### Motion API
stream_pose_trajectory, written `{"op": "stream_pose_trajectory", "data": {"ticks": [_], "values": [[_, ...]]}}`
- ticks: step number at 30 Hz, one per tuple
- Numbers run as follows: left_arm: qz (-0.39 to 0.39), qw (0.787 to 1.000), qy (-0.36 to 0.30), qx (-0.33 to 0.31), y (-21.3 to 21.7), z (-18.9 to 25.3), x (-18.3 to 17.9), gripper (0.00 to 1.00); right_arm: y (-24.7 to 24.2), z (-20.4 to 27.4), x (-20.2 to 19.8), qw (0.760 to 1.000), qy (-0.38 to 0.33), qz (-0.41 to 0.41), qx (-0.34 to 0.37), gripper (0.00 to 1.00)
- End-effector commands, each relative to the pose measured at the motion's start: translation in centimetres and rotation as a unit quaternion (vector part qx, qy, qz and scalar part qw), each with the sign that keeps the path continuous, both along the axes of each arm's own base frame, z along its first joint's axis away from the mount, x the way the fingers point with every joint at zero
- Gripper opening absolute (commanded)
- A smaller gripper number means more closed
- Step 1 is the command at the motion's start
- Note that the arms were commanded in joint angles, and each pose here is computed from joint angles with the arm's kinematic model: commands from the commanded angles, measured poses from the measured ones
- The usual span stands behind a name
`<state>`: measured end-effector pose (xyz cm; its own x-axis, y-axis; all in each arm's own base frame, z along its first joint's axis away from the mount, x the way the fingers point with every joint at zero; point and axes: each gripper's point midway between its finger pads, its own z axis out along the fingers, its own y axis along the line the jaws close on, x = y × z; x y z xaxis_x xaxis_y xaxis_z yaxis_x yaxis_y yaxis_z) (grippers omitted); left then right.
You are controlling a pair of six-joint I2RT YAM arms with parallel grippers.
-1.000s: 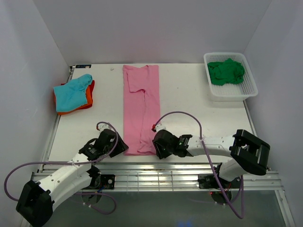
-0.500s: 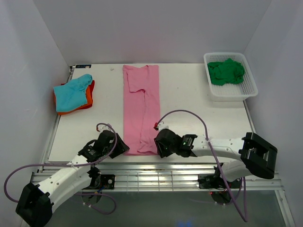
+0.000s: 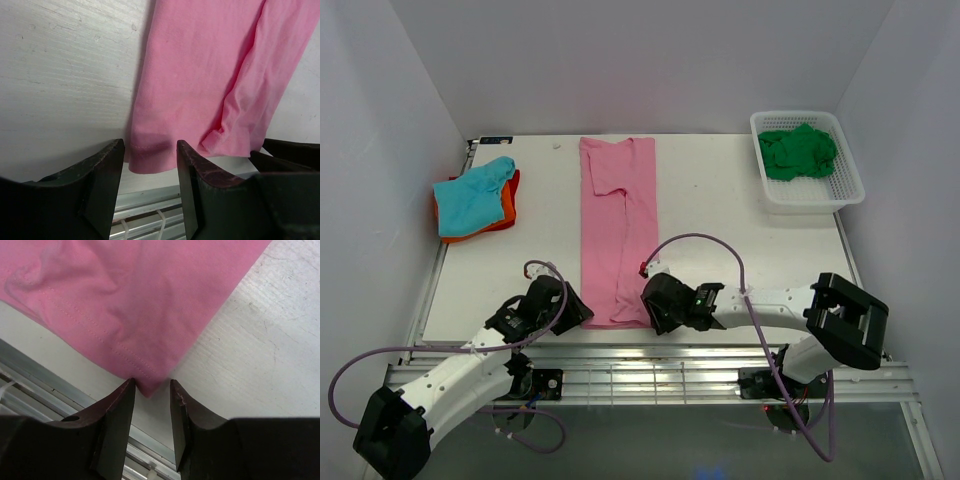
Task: Fold and stack the t-shirts
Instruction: Fold the tshirt
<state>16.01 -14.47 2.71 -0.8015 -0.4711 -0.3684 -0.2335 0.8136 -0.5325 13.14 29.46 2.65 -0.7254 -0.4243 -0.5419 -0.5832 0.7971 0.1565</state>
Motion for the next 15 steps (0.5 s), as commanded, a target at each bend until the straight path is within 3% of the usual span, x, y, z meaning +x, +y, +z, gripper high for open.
{"op": "stream_pose_trajectory", "data": {"ticks": [1,15], "values": [[-0.001,1.0,0.014,0.006,0.2,-0.4,-0.6,0.57,2.0,1.5,0.9,0.999,-0.022,0.003,0.026,0.4],[-0.001,1.0,0.022,0.004,0.2,-0.9,-1.0,0.54,1.4,-0.7,0.5,1.0,-0.007,0.001,0.007,0.41]]}}
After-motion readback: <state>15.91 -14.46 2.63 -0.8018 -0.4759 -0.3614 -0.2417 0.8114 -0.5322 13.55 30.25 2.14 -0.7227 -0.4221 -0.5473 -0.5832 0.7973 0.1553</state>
